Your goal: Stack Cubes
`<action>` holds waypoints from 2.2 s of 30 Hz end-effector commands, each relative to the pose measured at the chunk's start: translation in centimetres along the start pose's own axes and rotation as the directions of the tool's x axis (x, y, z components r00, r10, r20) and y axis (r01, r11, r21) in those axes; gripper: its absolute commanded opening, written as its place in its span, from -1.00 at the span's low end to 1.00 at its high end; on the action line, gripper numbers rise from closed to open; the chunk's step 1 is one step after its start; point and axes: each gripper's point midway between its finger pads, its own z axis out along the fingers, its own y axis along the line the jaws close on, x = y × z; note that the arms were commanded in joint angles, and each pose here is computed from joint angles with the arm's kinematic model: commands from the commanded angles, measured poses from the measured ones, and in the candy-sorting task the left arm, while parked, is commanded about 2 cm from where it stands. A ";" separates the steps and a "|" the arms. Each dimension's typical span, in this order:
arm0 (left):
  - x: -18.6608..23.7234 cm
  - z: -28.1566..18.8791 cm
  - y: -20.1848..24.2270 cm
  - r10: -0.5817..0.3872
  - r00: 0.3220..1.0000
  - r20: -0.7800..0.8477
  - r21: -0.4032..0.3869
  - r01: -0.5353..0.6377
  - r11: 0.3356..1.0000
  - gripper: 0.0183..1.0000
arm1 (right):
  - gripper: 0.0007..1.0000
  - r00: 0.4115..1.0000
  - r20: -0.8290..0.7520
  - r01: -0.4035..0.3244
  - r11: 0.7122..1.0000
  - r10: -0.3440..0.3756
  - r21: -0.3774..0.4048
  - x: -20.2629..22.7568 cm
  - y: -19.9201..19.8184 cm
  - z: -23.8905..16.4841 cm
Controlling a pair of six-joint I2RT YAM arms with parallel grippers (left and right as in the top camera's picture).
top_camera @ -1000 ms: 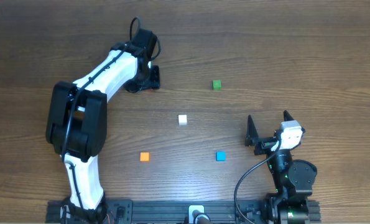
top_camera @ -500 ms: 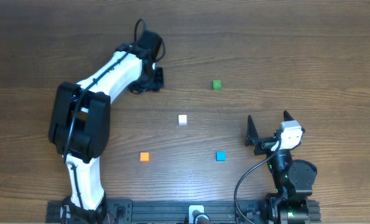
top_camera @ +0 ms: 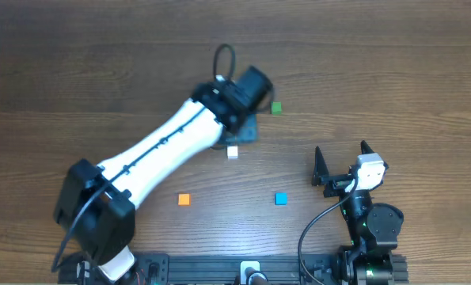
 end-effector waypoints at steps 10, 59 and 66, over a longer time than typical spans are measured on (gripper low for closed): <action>2.4 2.3 -1.3 -0.073 0.997 -0.019 -0.073 0.072 0.995 -0.92 | 0.98 1.000 0.000 0.004 1.000 -0.004 -0.006 0.2 0.0 0.0; 3.9 7.5 1.4 -0.025 0.995 -0.101 -0.108 0.014 0.994 -0.92 | 0.99 1.000 0.000 0.004 1.000 -0.004 -0.006 0.2 0.0 0.0; 3.3 6.1 1.1 -0.026 0.997 -0.073 -0.079 0.020 0.997 -0.92 | 0.99 1.000 0.000 0.004 1.000 -0.004 -0.006 0.2 0.0 0.0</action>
